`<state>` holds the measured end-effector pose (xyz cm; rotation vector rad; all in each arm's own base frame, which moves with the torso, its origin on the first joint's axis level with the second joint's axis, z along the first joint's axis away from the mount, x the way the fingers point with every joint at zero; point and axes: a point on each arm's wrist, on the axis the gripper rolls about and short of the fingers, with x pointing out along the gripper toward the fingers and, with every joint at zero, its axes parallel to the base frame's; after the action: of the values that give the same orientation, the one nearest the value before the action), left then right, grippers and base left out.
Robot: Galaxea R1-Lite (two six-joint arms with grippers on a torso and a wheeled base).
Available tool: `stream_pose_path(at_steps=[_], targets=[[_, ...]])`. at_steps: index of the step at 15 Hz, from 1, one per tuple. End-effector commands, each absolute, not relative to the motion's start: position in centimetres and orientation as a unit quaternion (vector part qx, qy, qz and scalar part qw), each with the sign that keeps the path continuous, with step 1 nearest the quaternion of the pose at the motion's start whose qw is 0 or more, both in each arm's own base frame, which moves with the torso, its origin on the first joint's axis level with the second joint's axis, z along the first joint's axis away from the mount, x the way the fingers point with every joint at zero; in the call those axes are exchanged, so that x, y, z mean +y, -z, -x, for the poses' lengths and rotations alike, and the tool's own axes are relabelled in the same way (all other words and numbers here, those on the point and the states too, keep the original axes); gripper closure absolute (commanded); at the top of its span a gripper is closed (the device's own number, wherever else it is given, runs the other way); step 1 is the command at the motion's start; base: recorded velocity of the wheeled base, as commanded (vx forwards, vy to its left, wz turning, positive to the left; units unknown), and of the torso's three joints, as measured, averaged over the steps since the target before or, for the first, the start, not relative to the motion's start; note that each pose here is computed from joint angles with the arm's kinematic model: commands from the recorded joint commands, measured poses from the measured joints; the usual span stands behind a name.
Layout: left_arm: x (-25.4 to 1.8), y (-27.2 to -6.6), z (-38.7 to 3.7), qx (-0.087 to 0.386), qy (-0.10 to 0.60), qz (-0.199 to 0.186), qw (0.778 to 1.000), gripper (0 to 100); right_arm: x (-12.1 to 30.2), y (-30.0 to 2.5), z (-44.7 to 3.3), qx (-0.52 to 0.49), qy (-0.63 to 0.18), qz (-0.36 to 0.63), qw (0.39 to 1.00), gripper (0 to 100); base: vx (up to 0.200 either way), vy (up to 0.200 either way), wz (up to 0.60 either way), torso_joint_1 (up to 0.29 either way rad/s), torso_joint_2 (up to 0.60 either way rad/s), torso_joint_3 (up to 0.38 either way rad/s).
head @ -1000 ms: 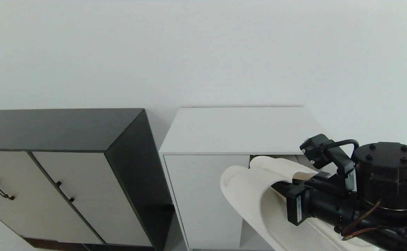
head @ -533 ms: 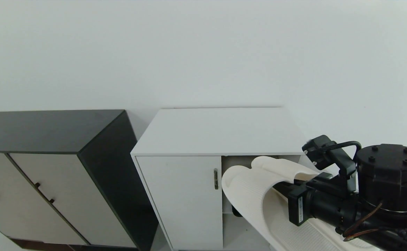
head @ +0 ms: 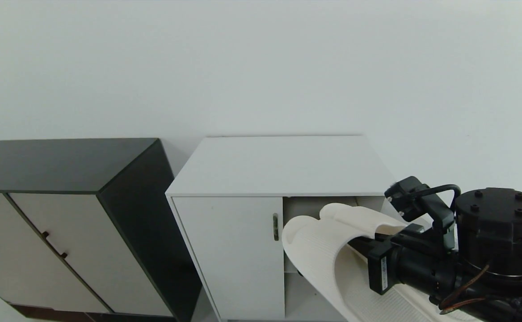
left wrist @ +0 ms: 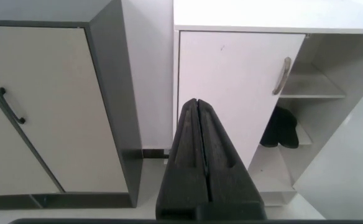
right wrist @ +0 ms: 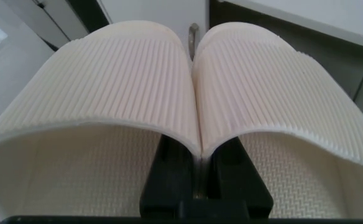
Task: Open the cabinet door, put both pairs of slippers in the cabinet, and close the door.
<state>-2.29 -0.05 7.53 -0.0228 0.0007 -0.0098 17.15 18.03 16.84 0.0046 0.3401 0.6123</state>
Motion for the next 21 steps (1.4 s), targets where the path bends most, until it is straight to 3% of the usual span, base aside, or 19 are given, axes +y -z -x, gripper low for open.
stream_pose_path(at_steps=[1,16,21], targets=[[-0.05,-7.53,2.28,0.001,0.005,0.012,1.0,100,18.06,-16.76,-17.18,0.168,-0.299,-0.002,0.939,100,0.0,0.0,0.0,-0.056,0.13,0.061],[-0.05,-7.53,2.28,0.001,0.005,0.012,1.0,100,17.94,-16.29,-16.83,0.162,-0.316,-0.004,0.935,100,0.0,0.0,-0.08,-0.005,0.02,0.007],[-0.05,-7.53,2.28,0.001,0.005,0.012,1.0,100,17.91,-16.09,-16.71,0.166,-0.322,-0.002,0.932,100,0.0,0.0,0.0,-0.229,0.47,0.234]])
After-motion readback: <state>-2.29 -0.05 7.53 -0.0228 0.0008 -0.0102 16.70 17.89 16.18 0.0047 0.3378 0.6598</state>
